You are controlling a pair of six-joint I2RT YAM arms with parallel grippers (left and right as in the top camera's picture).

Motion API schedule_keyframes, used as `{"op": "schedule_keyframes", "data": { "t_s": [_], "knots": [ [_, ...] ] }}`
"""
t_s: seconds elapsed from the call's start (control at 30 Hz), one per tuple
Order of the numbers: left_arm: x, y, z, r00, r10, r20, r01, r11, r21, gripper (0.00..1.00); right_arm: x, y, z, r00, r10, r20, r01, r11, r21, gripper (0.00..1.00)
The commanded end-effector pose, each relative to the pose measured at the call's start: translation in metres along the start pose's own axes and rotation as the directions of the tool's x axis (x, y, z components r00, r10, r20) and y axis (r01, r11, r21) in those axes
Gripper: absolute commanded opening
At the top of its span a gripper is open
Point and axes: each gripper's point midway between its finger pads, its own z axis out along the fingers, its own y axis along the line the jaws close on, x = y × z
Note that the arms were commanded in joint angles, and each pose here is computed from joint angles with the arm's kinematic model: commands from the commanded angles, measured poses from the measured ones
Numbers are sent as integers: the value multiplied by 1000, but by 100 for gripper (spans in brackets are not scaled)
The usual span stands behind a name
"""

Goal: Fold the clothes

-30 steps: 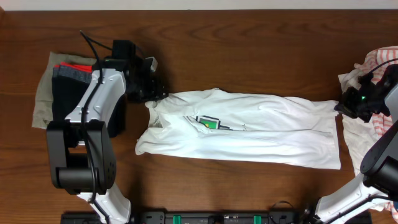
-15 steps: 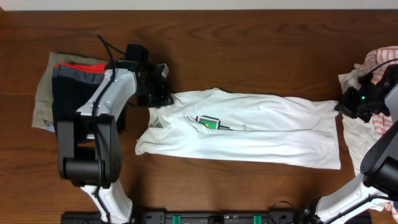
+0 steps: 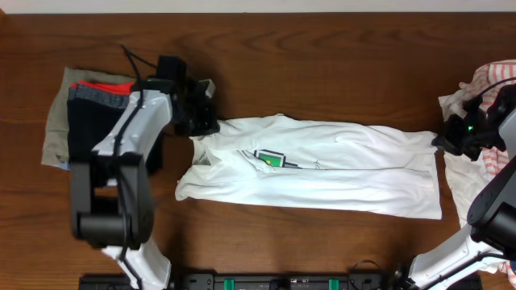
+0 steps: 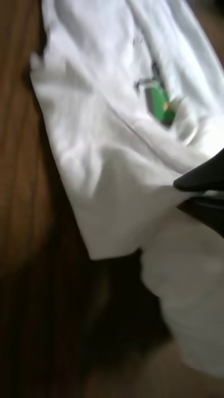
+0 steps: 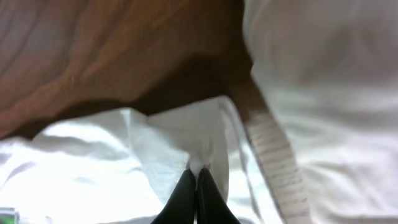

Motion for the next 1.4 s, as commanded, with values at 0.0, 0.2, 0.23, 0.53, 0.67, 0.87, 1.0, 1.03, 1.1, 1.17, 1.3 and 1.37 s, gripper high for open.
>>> {"op": "schedule_keyframes", "data": {
  "t_s": [0.0, 0.2, 0.23, 0.53, 0.67, 0.87, 1.0, 1.03, 1.1, 1.17, 1.3, 1.37],
  "knots": [
    [-2, -14, -41, 997, 15, 80, -16, 1000, 18, 6, 6, 8, -6, 1000, -8, -17, 7, 1000, -28, 1],
    [20, -19, -56, 999, -22, 29, 22, 1000, 16, 6, 10, -11, -12, 998, 50, -27, -50, 999, -12, 1],
    [24, -18, -55, 999, -30, 12, 30, 999, 15, 6, 11, -15, -13, 998, 64, -29, -64, 998, -8, 1],
    [57, -9, -39, 993, -79, -91, 80, 997, 5, 6, 16, -44, -21, 988, 151, -31, -150, 987, 50, 1],
    [72, -5, -31, 986, -100, -133, 101, 995, 1, 6, 14, -44, -21, 988, 150, -25, -149, 988, 49, 1],
    [97, 2, -19, 971, -134, -199, 135, 991, -7, 6, 16, -46, -21, 988, 153, -31, -151, 987, 63, 1],
    [111, 10, -13, 961, -151, -231, 144, 988, -46, 6, 29, -69, -25, 977, 204, -58, -188, 960, 208, 1],
    [113, 14, -13, 960, -154, -234, 142, 988, -64, 6, 32, -76, -27, 973, 222, -58, -201, 947, 250, 1],
    [116, 22, -13, 959, -156, -237, 132, 985, -112, 6, 35, -82, -28, 968, 243, -56, -218, 933, 287, 1],
    [117, 32, -14, 959, -156, -235, 118, 979, -167, 6, 35, -82, -28, 968, 243, -57, -217, 932, 290, 1],
    [119, 38, -15, 958, -161, -239, 114, 973, -200, 7, 36, -89, -30, 968, 247, -52, -217, 920, 327, 2],
    [120, 37, -16, 956, -165, -244, 117, 973, -201, 11, 36, -90, -31, 966, 255, -48, -225, 915, 336, 4]
  ]
}}
